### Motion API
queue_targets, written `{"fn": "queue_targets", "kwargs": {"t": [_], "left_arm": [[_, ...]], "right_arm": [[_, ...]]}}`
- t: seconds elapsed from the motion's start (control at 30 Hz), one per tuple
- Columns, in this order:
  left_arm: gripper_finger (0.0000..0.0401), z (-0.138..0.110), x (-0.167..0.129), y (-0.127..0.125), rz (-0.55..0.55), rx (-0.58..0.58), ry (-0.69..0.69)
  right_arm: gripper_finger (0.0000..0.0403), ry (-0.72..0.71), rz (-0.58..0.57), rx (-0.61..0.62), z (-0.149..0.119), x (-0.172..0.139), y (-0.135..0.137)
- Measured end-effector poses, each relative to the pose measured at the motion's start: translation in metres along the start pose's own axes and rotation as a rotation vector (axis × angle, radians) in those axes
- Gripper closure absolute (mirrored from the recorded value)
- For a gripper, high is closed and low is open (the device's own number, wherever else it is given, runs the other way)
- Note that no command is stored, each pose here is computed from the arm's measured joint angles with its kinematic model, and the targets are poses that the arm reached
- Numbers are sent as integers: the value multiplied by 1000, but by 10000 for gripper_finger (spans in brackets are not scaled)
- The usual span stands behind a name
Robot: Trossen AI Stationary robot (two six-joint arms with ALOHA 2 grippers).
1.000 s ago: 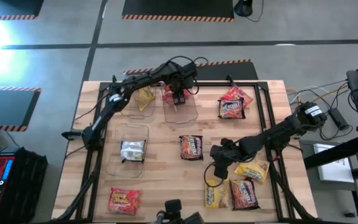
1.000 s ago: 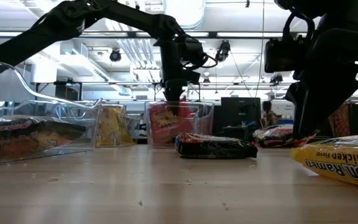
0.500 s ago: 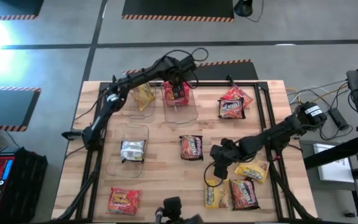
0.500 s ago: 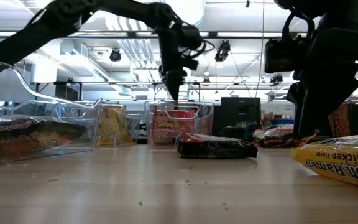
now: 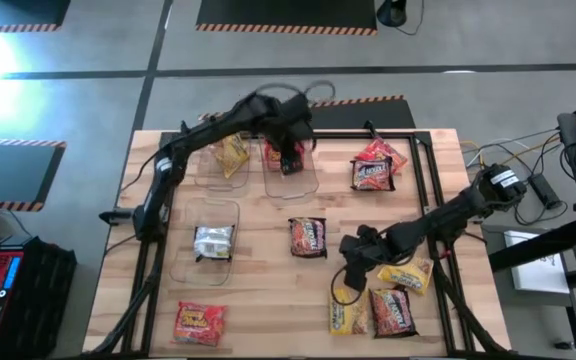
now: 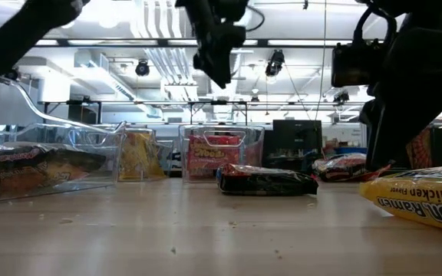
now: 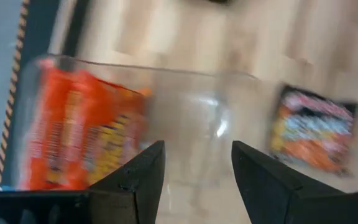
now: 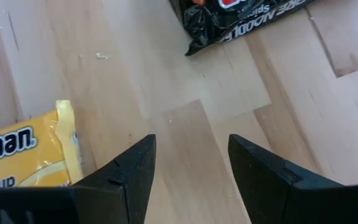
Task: Sort Maruchan noodles
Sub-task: Put the black noodle pack into the bottom transparent bin
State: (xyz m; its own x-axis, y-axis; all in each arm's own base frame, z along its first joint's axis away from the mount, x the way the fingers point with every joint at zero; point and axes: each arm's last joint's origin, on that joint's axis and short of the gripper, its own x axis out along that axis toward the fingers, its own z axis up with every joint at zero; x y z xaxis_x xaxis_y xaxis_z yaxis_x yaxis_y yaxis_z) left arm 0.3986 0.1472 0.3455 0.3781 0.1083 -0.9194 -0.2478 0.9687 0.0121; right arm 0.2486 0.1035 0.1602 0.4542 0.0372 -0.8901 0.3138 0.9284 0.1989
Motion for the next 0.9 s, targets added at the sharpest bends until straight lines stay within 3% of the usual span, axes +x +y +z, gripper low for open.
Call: {"fn": "queue_targets", "kwargs": {"t": [0.17,0.3,0.53,0.67,0.9], "left_arm": [[233,-27,-3,-55,46,46,74],[233,-64,2,-96,25,3,13],[233,-128,23,-157,-203,-298,-303],[233,-156,37,-179,-334,-379,-456],[233,-185,68,-194,-338,-453,-534]], "right_arm": [[211,-18,-23,-17,-10,1,4],[211,-74,0,-14,-11,4,5],[211,-236,40,72,-1,9,1],[211,-351,-5,142,9,9,-3],[211,-458,-18,185,17,14,-2]]}}
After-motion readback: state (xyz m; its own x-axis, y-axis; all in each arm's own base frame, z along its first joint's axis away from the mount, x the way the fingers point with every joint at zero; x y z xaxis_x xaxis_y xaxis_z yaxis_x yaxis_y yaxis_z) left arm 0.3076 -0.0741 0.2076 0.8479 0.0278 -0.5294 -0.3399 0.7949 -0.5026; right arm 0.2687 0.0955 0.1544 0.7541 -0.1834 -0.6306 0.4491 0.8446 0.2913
